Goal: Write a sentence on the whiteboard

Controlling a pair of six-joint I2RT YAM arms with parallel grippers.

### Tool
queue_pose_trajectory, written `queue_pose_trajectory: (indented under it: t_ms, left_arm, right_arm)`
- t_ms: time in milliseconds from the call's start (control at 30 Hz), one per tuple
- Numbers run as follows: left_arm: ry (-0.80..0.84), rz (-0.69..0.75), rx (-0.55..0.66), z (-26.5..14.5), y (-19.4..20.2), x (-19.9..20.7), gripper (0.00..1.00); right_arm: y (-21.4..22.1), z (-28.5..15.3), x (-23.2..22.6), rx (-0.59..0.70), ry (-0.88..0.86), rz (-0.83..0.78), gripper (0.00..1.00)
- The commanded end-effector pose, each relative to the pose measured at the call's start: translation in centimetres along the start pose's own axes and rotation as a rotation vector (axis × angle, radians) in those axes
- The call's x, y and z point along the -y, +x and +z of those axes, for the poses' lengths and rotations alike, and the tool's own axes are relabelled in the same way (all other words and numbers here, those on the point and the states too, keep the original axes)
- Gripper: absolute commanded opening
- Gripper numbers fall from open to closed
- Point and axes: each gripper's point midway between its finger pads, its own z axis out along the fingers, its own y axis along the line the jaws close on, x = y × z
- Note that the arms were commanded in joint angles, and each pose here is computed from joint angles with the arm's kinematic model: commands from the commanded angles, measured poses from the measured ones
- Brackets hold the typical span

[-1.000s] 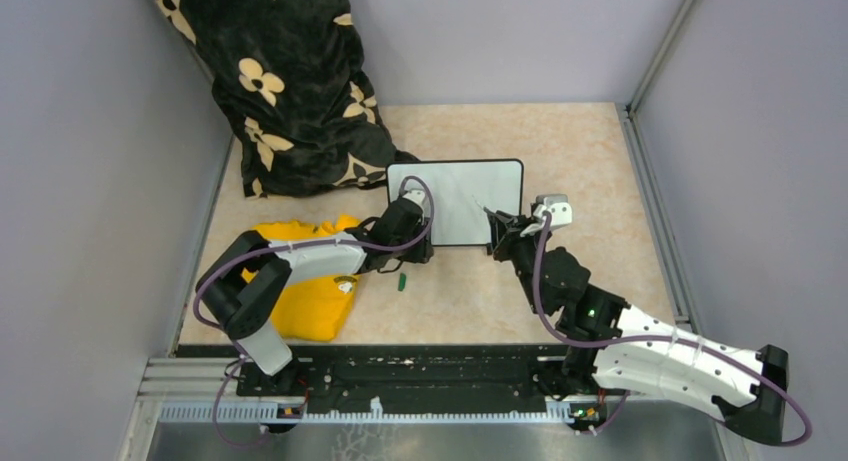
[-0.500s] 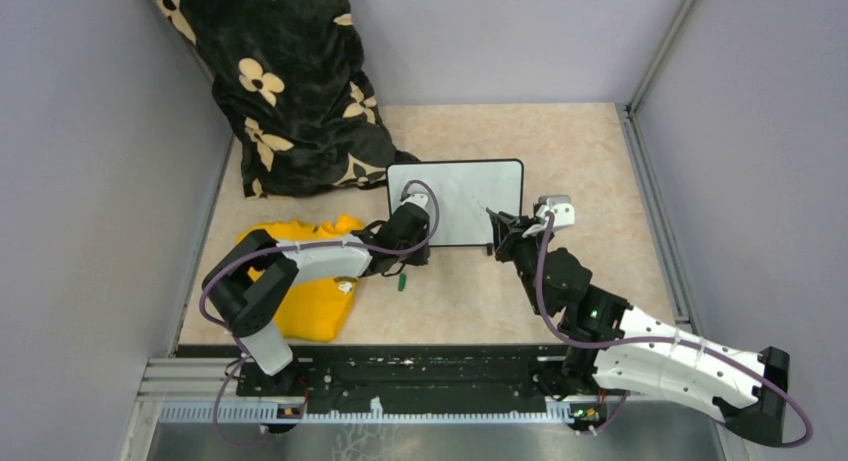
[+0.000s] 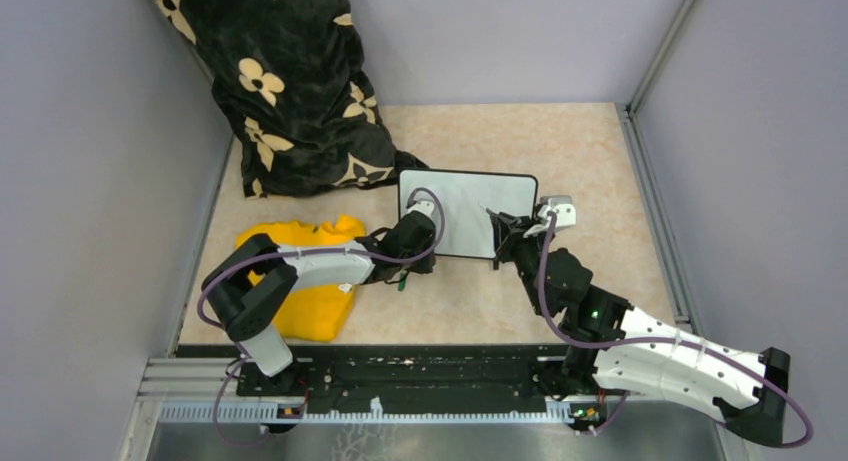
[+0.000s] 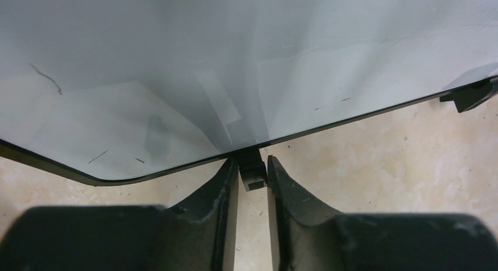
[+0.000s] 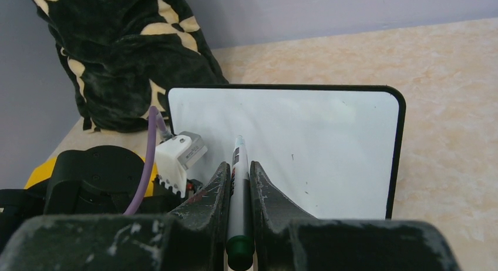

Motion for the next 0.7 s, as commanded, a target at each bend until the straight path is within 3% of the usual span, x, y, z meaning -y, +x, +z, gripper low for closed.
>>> queue_pose_trajectory:
  t_ms: [0,133,367,533,667]
  left_arm:
    - [0.033,-0.022,0.0,-1.1,0.1,0.8,0.34]
    - [0.02,-0.051,0.022,-2.4,-0.6,0.5,0.51]
    - [0.018,-0.078,0.117,-6.9,-3.6,-0.3,0.7]
    - [0.247,-0.101,0.276,-11.3,-9.2,-1.4,0.78]
    - [0.403,-0.102,0.404,-13.7,-13.6,-4.6,0.82]
  right_arm:
    - [-0.9,-0.1,-0.4,0.023,-0.007,0.04,0.0]
    - [-1.0,-0.1,-0.3,0.019,-0.005,0.036,0.0]
    - [-1.7,-0.7,-0.1,0.035,-0.028,0.019,0.0]
    - [-2.1,-1.1,-0.2,0.053,-0.067,0.01,0.0]
    - [-2.2,-1.3,-0.9,0.058,-0.117,0.007,0.0]
